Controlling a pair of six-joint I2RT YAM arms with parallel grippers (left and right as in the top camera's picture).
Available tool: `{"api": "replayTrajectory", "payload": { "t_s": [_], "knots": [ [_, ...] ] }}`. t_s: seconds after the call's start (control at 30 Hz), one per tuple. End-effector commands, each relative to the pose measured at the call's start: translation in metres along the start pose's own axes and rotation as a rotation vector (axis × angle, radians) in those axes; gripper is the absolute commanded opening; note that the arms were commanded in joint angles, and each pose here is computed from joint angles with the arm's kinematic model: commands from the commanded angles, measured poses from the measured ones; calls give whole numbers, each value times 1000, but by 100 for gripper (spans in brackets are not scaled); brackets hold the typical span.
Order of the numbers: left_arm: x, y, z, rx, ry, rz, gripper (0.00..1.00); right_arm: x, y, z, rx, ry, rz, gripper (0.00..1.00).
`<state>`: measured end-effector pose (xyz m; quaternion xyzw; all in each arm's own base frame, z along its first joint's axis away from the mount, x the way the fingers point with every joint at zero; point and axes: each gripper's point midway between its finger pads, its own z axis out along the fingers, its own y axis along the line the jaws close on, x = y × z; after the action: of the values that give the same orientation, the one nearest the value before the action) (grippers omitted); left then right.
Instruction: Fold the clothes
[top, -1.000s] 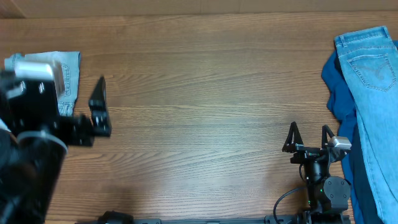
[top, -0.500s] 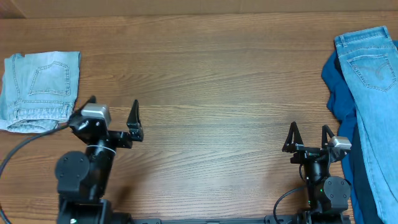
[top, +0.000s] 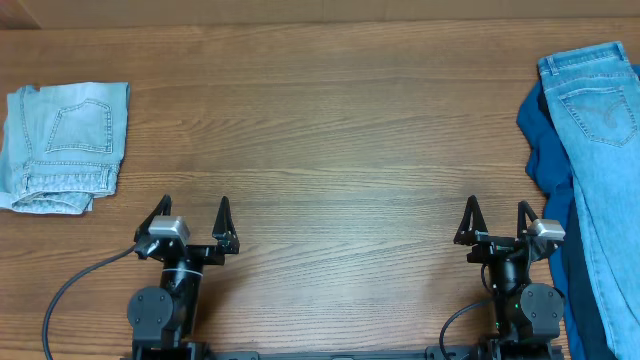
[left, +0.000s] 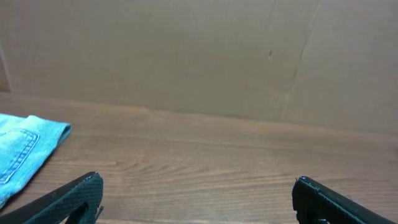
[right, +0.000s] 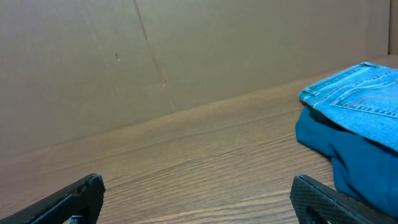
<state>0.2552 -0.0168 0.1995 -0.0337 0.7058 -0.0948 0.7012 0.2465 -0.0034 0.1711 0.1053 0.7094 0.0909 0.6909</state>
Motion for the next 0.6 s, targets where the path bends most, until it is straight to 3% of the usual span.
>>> {"api": "replayTrajectory", "payload": {
  "t_s": [0.0, 0.57],
  "knots": [
    [15, 10, -2, -33, -13, -13, 100, 1, -1, 0, -2, -6, -6, 100],
    [37, 36, -12, -149, 53, 50, 100, 1, -1, 0, -2, -6, -6, 100]
  ]
}}
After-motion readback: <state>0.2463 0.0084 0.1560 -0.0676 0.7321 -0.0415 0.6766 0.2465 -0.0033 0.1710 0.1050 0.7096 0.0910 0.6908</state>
